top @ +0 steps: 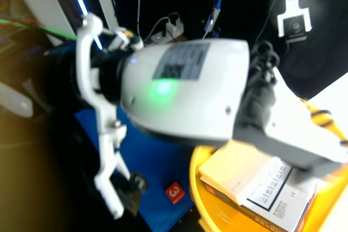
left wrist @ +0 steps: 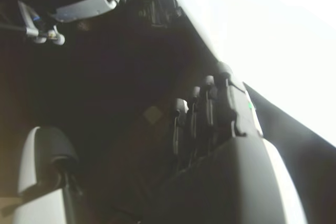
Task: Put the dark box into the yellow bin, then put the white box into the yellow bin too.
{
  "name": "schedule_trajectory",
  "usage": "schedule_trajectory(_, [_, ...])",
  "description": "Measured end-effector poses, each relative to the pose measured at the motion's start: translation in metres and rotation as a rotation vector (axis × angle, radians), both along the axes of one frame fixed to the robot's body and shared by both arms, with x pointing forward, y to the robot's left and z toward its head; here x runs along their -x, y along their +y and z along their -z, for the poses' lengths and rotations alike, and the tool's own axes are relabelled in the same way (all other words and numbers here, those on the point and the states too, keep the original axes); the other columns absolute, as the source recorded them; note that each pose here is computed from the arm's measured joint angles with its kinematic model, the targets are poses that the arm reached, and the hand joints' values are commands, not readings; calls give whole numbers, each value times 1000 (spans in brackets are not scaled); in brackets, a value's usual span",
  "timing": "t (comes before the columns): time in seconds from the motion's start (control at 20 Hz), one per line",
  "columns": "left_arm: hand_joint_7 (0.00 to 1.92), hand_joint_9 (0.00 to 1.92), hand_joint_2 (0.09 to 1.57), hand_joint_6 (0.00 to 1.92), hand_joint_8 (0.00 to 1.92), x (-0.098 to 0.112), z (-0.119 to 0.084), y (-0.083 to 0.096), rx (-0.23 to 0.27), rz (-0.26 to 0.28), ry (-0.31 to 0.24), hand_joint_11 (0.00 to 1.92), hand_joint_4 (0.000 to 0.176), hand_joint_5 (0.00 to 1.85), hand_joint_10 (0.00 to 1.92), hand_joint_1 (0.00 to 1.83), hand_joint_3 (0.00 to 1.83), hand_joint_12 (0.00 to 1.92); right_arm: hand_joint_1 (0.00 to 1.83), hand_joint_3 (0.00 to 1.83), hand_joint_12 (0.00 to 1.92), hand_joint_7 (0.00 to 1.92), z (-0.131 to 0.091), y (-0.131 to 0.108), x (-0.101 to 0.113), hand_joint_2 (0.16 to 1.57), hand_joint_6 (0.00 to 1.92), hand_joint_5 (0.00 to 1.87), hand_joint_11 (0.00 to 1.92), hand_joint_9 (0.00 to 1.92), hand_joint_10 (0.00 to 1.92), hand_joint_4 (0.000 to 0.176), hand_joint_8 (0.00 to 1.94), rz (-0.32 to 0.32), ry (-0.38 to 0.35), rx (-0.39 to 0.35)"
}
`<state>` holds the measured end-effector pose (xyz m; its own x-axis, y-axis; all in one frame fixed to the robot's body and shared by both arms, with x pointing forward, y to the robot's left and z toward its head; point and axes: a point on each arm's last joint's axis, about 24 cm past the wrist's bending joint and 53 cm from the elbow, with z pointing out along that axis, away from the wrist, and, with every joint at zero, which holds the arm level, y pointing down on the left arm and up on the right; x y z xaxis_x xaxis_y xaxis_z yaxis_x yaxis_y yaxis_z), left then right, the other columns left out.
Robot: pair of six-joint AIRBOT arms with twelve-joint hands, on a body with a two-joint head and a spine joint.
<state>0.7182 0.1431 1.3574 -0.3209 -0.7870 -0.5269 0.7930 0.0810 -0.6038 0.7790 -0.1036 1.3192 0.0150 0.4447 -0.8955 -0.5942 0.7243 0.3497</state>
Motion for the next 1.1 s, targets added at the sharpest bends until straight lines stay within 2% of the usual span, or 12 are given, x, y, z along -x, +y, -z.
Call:
schedule_trajectory(0.05, [33,27,885,19,7,-3,6,8,-15,-25,13,0,131,194,4,880,0,0,917,0,912,784,-1,-1,3,912,2,900,203,673,4,0,0,-2,-2,0])
schedule_trajectory(0.15, [63,79,884,9,14,-6,12,25,-16,-65,35,44,62,186,21,874,0,19,965,2,586,733,-1,0,10,902,0,826,125,586,0,0,1,-14,-7,12])
schedule_trajectory(0.3, [62,59,885,23,6,-7,20,34,-40,-90,62,7,94,238,4,909,0,3,993,0,480,730,-8,-2,27,938,0,674,174,612,3,0,3,-36,-26,12])
schedule_trajectory(0.35, [46,31,890,14,3,-7,22,36,-58,-100,68,0,100,233,0,915,0,0,974,1,303,601,-11,-7,30,918,0,472,225,521,0,30,0,-34,-37,7])
schedule_trajectory(0.5, [78,60,885,7,12,-3,23,52,-99,-146,67,6,94,229,10,915,0,3,923,0,255,498,-22,-23,37,911,0,325,193,456,0,68,0,-20,-56,-7])
schedule_trajectory(0.55, [148,101,843,1,11,-3,20,58,-94,-159,66,11,93,185,10,891,0,6,936,1,200,493,-29,-29,39,905,0,309,247,461,0,52,0,-13,-66,-19])
schedule_trajectory(0.6, [156,119,843,0,7,-2,18,64,-86,-168,64,14,119,153,12,861,0,7,930,0,150,484,-37,-33,42,907,0,285,295,475,0,49,0,-11,-80,-31])
schedule_trajectory(0.7, [126,124,863,0,1,-2,22,68,-86,-175,79,21,109,146,12,880,7,11,932,0,129,438,-45,-35,52,893,0,259,285,452,0,61,0,-20,-97,-44])
schedule_trajectory(0.75, [63,79,884,10,0,0,29,67,-100,-169,90,43,75,173,1,887,12,22,900,0,97,400,-47,-37,59,864,0,213,230,393,0,80,0,-25,-104,-41])
schedule_trajectory(0.95, [41,20,896,1,0,11,47,69,-143,-166,112,0,76,162,1,934,12,0,859,0,86,398,-56,-52,77,874,1,180,211,342,0,82,0,-17,-131,-46])
schedule_trajectory(1.05, [0,22,951,0,0,20,50,73,-152,-172,108,30,64,72,7,863,24,13,845,0,61,289,-64,-64,91,871,0,172,160,293,0,132,0,-7,-161,-50])
schedule_trajectory(1.1, [0,11,921,2,0,22,49,74,-155,-171,103,5,79,71,2,850,7,2,839,0,56,279,-66,-66,98,870,5,181,149,286,0,148,0,-4,-175,-47])
